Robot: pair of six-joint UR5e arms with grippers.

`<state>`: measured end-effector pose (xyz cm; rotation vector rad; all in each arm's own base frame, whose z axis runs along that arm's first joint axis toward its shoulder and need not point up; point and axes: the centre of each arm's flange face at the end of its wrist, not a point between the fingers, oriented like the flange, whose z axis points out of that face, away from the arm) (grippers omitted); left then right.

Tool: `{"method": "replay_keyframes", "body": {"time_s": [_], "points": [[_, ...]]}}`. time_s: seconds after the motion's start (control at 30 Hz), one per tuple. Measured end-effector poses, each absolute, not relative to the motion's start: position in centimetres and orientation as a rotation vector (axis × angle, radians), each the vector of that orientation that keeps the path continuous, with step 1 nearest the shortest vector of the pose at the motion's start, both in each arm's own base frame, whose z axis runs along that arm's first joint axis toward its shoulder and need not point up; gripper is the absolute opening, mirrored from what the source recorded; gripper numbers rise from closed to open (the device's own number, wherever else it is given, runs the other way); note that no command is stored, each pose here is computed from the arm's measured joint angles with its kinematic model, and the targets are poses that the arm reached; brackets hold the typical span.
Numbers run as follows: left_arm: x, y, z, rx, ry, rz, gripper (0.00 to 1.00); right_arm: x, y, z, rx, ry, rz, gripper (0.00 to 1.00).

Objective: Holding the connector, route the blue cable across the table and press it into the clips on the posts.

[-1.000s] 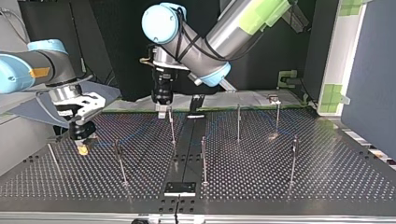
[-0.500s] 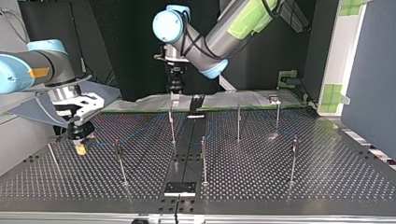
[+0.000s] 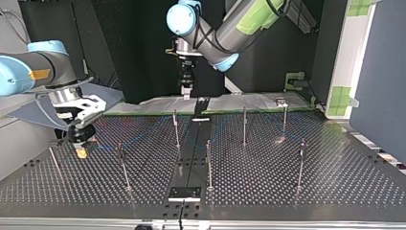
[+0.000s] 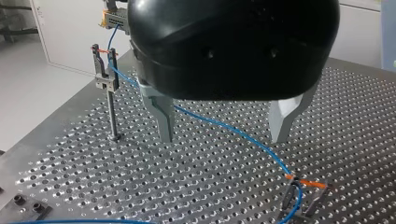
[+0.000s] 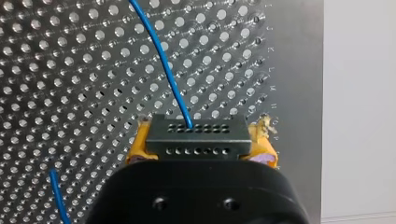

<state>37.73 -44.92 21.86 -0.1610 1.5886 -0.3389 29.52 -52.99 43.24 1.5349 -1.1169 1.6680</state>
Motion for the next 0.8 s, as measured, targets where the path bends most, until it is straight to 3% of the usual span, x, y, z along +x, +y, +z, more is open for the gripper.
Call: {"method": "replay_keyframes", "body": {"time_s": [0.8], "points": [[34.0, -41.1, 15.8, -0.181, 1.587, -0.347, 1.0, 29.5, -53.0, 43.2, 1.534, -1.122, 1.669, 0.0]]}}
